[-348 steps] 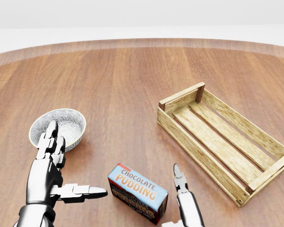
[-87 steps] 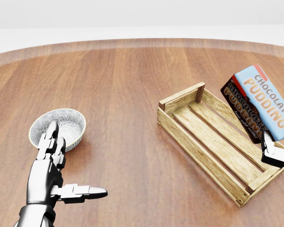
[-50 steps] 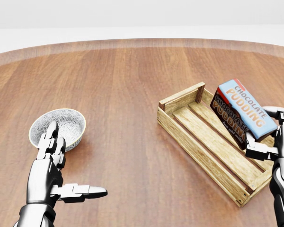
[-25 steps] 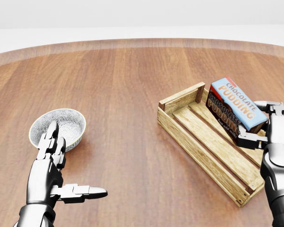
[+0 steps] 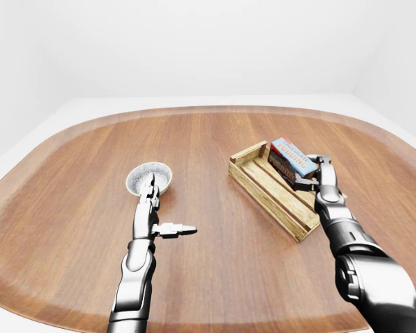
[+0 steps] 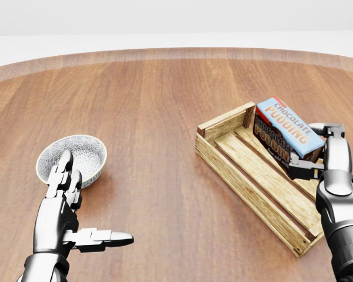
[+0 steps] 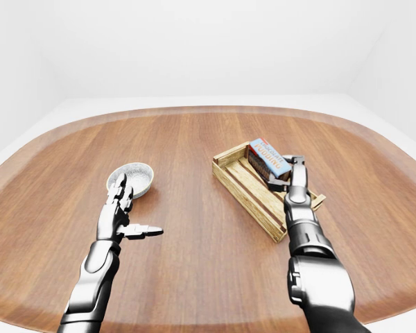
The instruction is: Pick up the chocolate pudding and put it in the tray.
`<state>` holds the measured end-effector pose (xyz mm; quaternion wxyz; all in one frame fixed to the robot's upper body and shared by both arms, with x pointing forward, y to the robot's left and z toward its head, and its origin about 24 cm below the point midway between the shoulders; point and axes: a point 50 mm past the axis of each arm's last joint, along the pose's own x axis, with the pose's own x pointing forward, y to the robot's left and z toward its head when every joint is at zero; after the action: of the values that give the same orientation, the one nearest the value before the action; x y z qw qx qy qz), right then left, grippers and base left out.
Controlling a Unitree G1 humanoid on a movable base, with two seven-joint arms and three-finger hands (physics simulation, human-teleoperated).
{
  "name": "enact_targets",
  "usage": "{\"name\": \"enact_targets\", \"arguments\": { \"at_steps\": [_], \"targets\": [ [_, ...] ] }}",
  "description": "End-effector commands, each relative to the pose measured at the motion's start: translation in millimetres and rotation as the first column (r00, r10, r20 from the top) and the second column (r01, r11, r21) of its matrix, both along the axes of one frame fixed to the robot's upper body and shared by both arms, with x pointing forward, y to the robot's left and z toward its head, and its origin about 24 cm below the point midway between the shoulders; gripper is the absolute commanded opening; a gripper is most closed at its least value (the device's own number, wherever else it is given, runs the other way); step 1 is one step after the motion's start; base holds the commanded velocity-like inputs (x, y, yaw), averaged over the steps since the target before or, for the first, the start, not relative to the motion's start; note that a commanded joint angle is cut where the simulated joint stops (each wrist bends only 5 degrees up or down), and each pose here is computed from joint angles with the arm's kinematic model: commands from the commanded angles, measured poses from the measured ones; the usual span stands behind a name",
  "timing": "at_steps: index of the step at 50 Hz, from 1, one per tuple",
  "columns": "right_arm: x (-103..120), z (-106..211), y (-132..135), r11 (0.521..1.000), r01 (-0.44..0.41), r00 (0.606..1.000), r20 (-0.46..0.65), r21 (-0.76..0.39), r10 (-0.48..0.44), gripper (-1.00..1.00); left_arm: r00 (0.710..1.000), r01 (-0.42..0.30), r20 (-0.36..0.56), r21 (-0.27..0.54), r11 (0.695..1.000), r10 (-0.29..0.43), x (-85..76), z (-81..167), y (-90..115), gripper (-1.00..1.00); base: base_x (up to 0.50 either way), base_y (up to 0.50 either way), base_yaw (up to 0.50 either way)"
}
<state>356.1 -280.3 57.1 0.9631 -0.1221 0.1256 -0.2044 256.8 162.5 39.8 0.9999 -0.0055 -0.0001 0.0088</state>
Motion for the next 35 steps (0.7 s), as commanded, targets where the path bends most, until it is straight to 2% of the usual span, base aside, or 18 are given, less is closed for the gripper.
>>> {"name": "enact_targets", "arguments": {
  "at_steps": [1,35],
  "targets": [
    [4.2,2.9,2.8,1.0,0.026,1.0,-0.005,-0.004,-0.026,-1.0,1.0,0.005,-0.004,-0.002,1.0,-0.005,0.0,0.8,-0.5,1.0,0.0,0.0,0.0],
    [3.9,-5.0,7.4,0.997,0.042,0.996,-0.07,-0.066,-0.047,-1.0,1.0,0.01,-0.003,0.001,1.0,-0.01,-0.9,0.7,-1.1,1.0,0.0,0.0,0.0]
  ]
}}
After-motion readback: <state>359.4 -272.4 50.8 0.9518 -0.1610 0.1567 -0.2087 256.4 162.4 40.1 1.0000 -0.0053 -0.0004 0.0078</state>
